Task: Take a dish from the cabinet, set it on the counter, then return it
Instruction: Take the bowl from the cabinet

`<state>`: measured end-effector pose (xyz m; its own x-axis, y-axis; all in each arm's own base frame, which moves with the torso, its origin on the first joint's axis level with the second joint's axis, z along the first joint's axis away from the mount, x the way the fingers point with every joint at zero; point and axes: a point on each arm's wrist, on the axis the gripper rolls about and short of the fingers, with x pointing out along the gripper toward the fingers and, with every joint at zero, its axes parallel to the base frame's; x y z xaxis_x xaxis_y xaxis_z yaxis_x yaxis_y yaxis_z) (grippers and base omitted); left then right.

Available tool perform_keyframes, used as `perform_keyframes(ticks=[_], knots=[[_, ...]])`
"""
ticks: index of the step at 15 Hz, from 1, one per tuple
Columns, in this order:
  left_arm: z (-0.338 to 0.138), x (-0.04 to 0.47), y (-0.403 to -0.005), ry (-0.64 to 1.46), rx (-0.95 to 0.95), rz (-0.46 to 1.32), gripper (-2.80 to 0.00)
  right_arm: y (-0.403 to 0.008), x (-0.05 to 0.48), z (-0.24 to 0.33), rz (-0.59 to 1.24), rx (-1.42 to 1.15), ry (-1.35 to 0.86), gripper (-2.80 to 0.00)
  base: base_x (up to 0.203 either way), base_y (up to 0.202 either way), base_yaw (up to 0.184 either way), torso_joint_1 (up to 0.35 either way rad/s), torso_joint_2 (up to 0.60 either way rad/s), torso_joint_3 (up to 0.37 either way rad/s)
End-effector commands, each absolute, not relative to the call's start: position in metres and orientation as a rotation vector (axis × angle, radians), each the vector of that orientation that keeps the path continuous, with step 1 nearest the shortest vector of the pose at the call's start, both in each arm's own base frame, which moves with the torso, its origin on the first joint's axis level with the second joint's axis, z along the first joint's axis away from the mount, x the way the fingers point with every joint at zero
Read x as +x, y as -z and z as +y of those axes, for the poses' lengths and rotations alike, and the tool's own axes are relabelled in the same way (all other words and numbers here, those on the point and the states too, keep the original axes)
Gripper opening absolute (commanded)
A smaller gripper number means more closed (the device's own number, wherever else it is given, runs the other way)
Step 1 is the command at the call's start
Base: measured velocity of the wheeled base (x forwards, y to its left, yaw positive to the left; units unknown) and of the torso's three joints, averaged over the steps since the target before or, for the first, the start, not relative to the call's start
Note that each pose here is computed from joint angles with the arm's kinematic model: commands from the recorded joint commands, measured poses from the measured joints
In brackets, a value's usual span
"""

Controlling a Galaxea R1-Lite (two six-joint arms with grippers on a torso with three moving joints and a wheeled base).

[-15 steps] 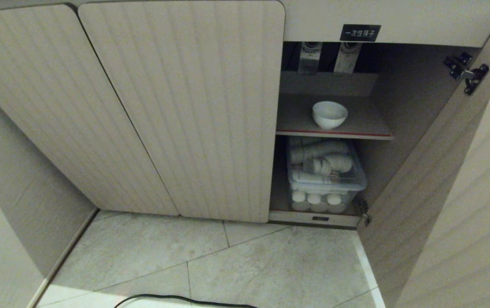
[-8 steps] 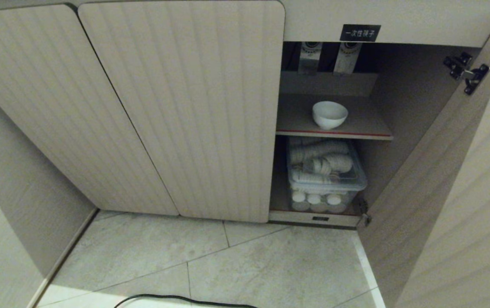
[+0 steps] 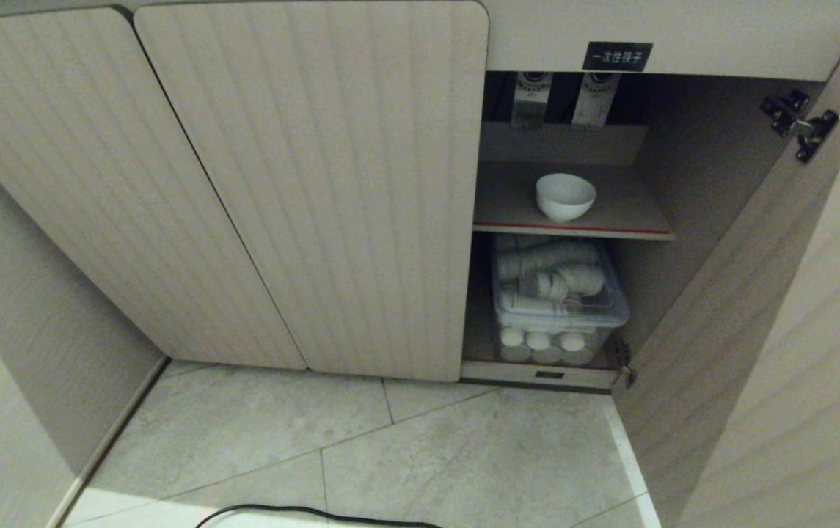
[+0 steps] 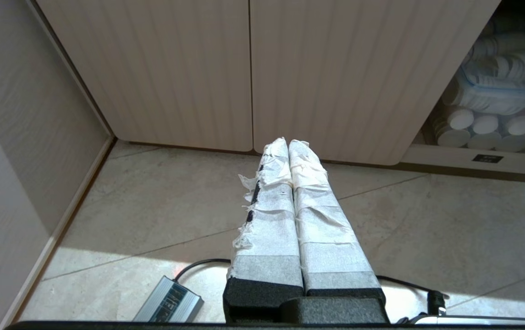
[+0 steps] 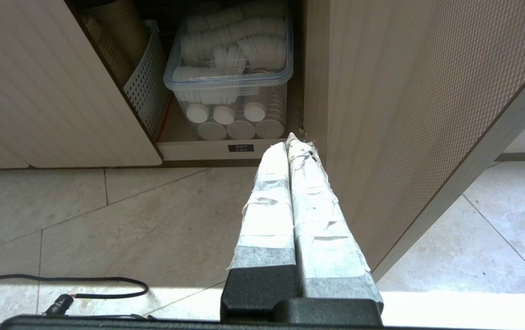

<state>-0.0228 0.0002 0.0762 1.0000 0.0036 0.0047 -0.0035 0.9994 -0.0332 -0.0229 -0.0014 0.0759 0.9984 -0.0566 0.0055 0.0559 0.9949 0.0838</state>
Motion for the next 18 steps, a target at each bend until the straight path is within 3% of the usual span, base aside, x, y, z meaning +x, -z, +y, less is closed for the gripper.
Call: perform_keyframes(ticks=[1,18], knots=[[0.0002,-0.0228,-0.0761,-0.004,-0.034,-0.005,-2.8,-0.0761,-0.0228,-0.0014,-0.008,0.085,0.056,-2.8,0.0,0.0,0.0,0.0,0.0,0.0],[0.0001,-0.0229,-0.0763,-0.003,-0.034,-0.007,-2.8,-0.076,-0.0228,-0.0014,-0.007,0.084,0.057,-2.8,0.0,0.0,0.0,0.0,0.0,0.0]])
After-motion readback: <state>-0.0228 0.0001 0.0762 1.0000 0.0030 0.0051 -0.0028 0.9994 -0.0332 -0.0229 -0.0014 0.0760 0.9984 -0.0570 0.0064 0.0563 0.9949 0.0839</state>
